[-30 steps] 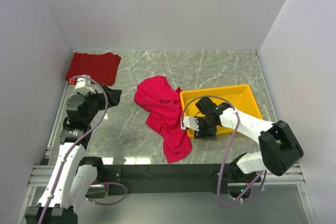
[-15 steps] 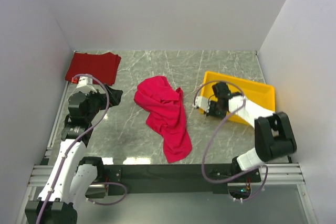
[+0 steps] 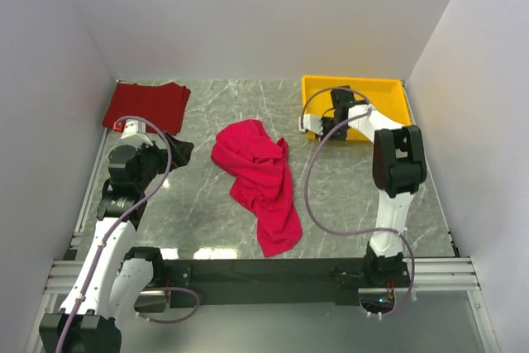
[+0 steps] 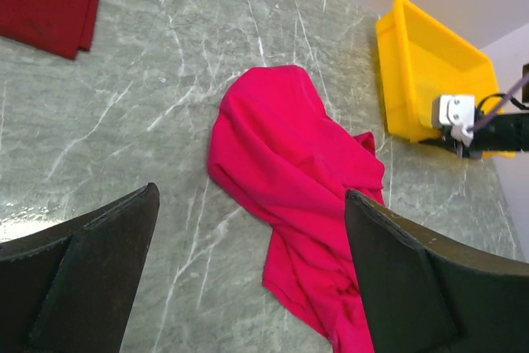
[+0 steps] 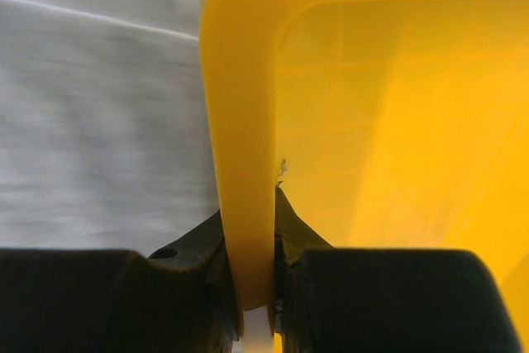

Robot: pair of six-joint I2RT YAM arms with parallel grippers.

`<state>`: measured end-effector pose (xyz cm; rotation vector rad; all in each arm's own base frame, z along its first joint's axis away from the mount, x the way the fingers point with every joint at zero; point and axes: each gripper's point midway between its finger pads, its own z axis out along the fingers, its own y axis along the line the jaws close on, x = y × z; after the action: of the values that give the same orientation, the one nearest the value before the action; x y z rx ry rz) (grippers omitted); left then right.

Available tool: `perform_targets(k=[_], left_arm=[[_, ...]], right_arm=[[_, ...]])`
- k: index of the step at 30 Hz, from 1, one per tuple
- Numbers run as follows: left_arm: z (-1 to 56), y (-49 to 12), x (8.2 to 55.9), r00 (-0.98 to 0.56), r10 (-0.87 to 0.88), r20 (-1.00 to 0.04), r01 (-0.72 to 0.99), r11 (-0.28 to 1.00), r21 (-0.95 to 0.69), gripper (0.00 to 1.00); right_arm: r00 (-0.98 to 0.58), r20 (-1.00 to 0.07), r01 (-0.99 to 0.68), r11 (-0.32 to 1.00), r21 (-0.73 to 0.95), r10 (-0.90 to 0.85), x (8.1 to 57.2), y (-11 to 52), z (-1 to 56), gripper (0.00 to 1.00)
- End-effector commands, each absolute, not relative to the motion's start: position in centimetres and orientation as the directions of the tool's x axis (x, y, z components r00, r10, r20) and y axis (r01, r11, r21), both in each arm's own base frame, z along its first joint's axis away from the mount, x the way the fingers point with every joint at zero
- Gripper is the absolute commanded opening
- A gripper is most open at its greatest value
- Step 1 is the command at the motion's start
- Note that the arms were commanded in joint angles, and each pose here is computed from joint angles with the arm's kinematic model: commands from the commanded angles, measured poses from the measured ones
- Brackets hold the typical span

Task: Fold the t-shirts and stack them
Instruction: Move the tshirt to the center of the board

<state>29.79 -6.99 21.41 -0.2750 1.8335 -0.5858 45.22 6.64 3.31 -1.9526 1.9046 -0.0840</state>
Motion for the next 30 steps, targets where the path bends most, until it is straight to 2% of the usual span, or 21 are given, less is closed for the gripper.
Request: perform_targets(k=[1,5,15,20,30], left_arm=[[23.8,-6.7,29.9,-0.279,-0.494,-0.823,0.100,0.838,-0.537,0.99],[23.8,-6.6,29.7,-0.274,-0.511,-0.815,0.088,0.830,-0.550,0.99],[23.9,-6.7,30.5,-0.286,-0.515,-0.808,0.084,0.826,-0.557,0.99],[23.9,-6.9,30.8,-0.289,-0.521,-0.803,0.088,0.821,-0.564,0.99],[23.8,-7.0,30.9,-0.288,-0.525,-0.801,0.096,0.816,-0.570,0.99]], right_arm=[[0.092,-0.189,-0.889,0.005,-0.457,-0.978,50.8,4.0,6.8,0.06],[0.133,-0.140,-0.879,-0.052,-0.474,-0.981,52.8,2.5,5.5,0.06],[0.109,-0.110,-0.873,-0.042,-0.486,-0.988,56.7,0.2,4.2,0.16],[0.093,-0.102,-0.871,-0.032,-0.490,-0.990,57.2,0.0,4.0,0.29],[0.053,-0.124,-0.876,0.013,-0.483,-0.991,55.9,-0.3,4.1,0.36]])
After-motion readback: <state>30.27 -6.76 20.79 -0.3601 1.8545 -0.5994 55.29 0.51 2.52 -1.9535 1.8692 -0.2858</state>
